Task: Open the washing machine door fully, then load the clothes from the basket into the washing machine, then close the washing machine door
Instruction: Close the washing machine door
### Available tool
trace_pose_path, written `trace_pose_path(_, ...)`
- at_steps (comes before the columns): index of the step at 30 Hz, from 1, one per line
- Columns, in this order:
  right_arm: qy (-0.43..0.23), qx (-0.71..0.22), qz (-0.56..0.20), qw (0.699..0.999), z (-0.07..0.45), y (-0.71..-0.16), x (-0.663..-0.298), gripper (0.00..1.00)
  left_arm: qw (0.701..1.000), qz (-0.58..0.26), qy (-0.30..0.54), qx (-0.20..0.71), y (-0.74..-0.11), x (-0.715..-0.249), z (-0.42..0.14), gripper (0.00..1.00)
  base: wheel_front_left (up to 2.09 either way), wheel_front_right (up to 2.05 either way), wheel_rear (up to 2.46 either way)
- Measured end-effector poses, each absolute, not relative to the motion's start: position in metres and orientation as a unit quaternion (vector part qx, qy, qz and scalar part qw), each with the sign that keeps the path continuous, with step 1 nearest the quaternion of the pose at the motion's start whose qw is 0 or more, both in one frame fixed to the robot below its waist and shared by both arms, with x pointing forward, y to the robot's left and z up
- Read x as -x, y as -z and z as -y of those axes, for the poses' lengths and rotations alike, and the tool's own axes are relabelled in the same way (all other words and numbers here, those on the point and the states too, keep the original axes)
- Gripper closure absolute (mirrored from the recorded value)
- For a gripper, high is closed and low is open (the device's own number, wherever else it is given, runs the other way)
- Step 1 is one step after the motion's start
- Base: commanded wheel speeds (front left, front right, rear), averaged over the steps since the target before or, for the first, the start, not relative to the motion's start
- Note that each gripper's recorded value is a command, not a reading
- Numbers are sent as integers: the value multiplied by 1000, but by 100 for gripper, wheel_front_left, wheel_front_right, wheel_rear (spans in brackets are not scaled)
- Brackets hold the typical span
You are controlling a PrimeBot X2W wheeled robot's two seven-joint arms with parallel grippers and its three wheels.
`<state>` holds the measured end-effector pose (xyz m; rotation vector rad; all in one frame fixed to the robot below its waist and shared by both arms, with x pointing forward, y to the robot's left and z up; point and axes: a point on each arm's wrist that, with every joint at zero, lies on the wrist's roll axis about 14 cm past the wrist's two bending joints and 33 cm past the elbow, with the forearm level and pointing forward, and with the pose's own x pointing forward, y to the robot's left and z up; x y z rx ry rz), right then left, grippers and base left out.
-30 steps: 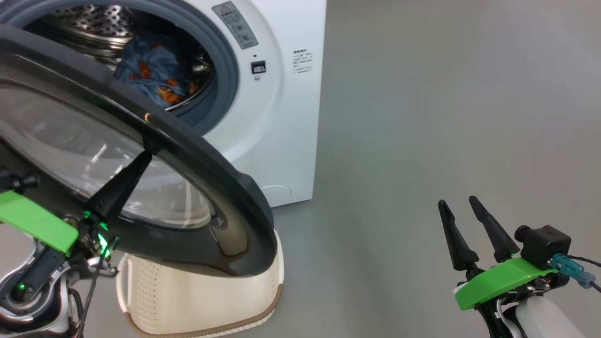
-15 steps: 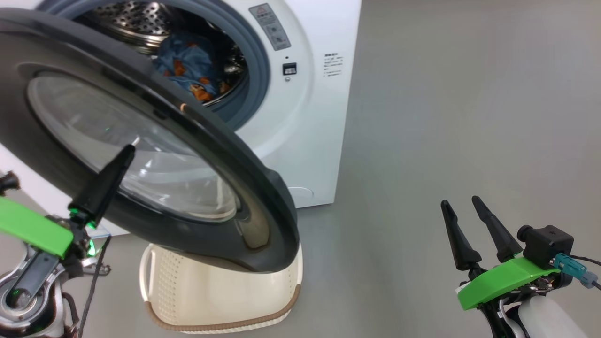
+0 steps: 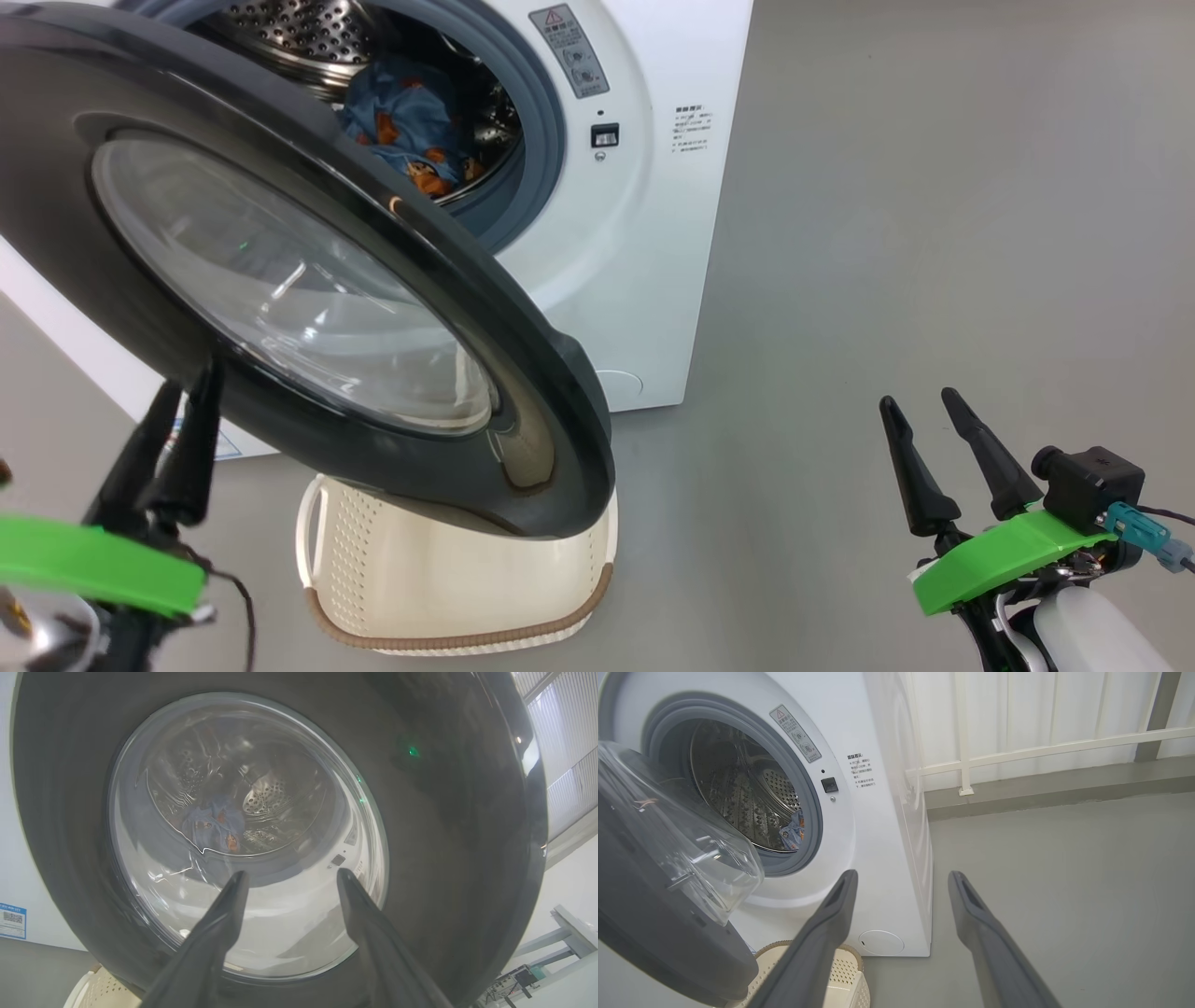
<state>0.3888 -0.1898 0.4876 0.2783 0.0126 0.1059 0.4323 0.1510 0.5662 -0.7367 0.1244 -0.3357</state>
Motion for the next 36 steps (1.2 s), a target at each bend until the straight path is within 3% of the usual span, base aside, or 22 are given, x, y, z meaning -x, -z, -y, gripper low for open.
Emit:
trace_pose_path(15, -56, -136, 1, 989, 190, -493, -387, 0, 971, 2, 90, 222, -522, -412, -173, 0, 0, 0, 0)
trace_pose_path(36, -66, -125, 7, 990, 189, -499, -385, 0, 985, 7, 57, 165, -495, -397, -183, 0, 0, 0, 0)
